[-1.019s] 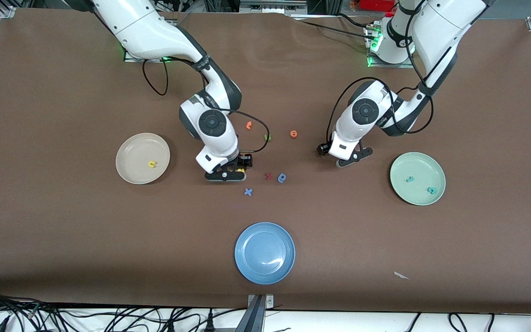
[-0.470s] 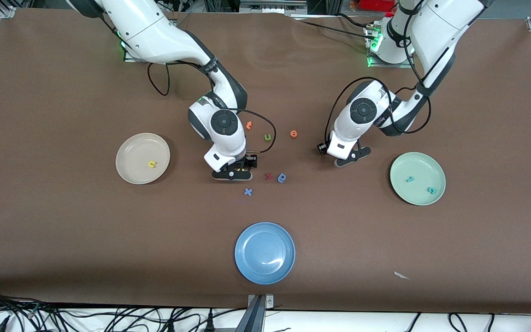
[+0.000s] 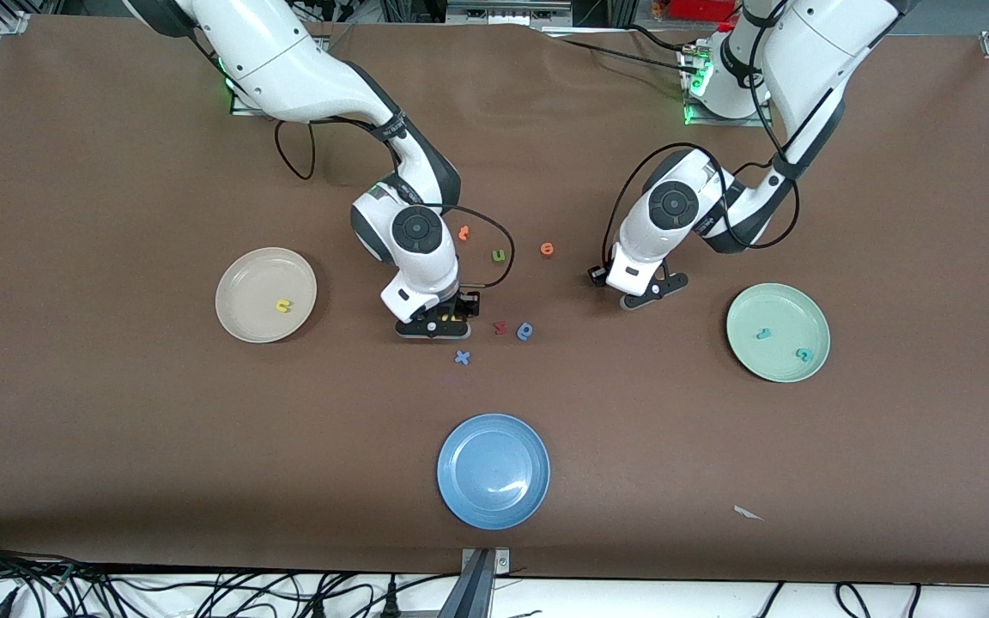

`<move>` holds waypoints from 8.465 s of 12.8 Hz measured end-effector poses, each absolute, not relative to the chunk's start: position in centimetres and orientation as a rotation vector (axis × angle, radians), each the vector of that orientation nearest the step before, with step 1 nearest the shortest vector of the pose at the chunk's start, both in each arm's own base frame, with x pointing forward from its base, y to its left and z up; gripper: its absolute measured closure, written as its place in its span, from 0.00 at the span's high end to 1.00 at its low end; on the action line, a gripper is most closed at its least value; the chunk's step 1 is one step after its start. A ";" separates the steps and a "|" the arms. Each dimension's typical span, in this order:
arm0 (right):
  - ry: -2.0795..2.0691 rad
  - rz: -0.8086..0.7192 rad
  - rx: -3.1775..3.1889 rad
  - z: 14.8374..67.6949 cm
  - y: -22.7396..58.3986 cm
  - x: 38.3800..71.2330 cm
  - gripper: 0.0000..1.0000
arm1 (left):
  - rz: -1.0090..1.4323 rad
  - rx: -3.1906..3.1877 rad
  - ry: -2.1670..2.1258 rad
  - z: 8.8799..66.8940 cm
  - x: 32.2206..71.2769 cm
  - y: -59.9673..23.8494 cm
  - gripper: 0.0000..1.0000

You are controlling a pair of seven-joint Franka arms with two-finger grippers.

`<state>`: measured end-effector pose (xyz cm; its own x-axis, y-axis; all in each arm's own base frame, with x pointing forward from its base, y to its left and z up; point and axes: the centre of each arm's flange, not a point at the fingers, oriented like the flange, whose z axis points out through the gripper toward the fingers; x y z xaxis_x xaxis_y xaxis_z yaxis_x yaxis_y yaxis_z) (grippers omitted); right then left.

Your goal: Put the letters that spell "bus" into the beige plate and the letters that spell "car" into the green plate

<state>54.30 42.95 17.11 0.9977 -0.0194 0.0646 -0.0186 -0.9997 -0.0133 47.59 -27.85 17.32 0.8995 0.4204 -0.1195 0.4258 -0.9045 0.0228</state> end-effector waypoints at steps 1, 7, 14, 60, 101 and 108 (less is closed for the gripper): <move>0.027 -0.105 -3.129 17.1 43.0 54.3 0.74 | -0.172 3.013 0.672 17.3 47.7 -27.9 0.36; -0.011 -0.140 -3.136 17.5 43.4 54.4 0.48 | -0.147 3.000 0.681 18.0 48.6 -27.9 0.30; -0.028 -0.155 -3.142 17.8 43.4 54.6 0.28 | -0.119 3.070 0.708 24.8 58.6 -19.9 0.30; 0.217 0.002 -3.100 18.9 36.3 41.7 0.86 | -0.024 3.103 0.320 50.0 65.4 2.7 1.00; -0.426 0.153 -3.223 28.8 7.9 54.2 1.00 | 0.078 3.086 0.058 57.1 63.3 -2.7 1.00; -0.248 0.093 -3.200 42.0 8.3 59.2 1.00 | 0.082 3.086 0.058 57.3 63.2 -2.7 1.00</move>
